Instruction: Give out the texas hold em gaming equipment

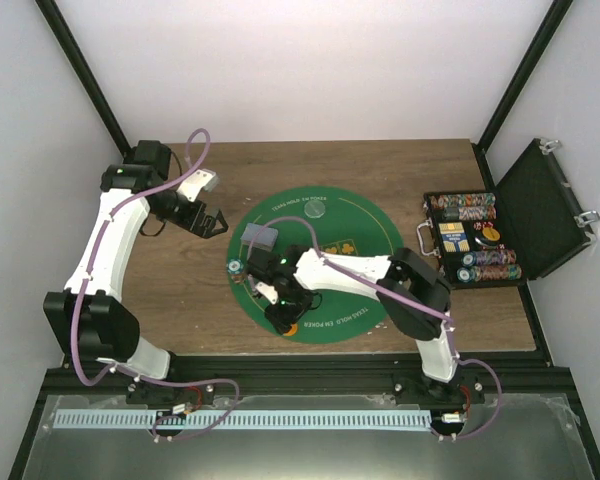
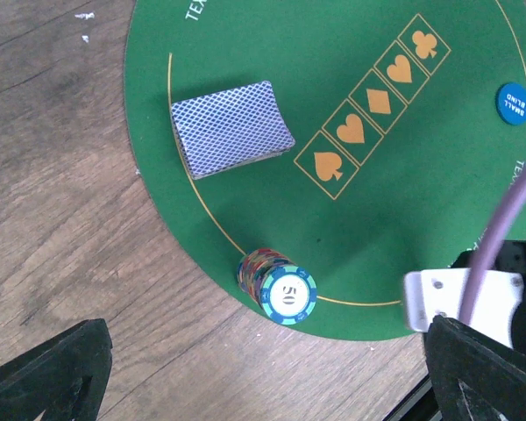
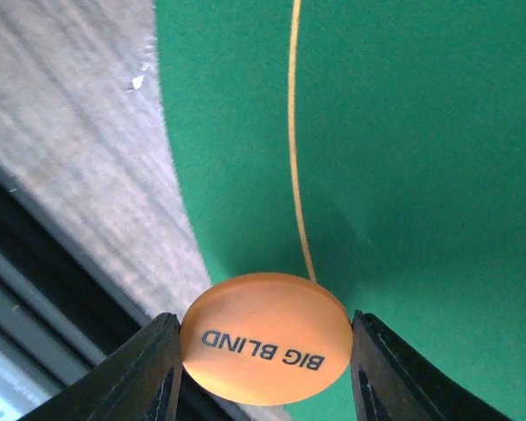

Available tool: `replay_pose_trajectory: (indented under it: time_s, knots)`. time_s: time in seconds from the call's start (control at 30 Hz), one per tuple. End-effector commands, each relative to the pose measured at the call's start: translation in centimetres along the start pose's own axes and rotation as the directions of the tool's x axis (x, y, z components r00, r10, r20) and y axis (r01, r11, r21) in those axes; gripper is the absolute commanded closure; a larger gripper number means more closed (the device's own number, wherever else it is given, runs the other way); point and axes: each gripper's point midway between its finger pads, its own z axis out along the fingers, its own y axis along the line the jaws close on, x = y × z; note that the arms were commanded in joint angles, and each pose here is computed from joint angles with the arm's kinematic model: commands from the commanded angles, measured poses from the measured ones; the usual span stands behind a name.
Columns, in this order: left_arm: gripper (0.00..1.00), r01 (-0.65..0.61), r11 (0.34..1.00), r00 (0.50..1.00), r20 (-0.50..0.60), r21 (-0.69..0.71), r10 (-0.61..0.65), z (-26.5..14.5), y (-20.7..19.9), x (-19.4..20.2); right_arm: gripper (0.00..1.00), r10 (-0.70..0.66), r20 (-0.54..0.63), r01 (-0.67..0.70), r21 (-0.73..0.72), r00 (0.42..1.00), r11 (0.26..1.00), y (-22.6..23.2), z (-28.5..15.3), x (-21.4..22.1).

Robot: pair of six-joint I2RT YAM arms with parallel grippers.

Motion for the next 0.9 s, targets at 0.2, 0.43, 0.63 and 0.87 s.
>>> replay_pose_trajectory:
  time_s: [0.2,0.43,0.63,0.87]
  knots:
    - [0.01,0.003,1.000,1.000,0.029,-0.012,-0.002,-0.8,-0.1,-0.1,0.71,-0.027,0.012,0.026,0.108,1.000,0.994,-0.8,2.0,-2.9]
    - [0.01,0.004,1.000,1.000,0.027,-0.013,-0.003,-0.8,-0.1,0.0,0.70,-0.030,-0.006,0.030,0.111,1.000,0.993,-0.2,3.2,-2.9]
    - [0.01,0.003,1.000,1.000,0.024,-0.012,-0.003,-0.7,0.0,0.0,0.28,0.005,0.041,-0.011,0.147,0.999,0.989,-0.6,2.2,-3.6]
    - [0.01,0.003,1.000,1.000,0.025,-0.006,-0.003,-0.8,-0.1,0.0,0.00,-0.007,0.183,-0.022,0.153,0.983,0.988,0.1,-2.1,-5.3]
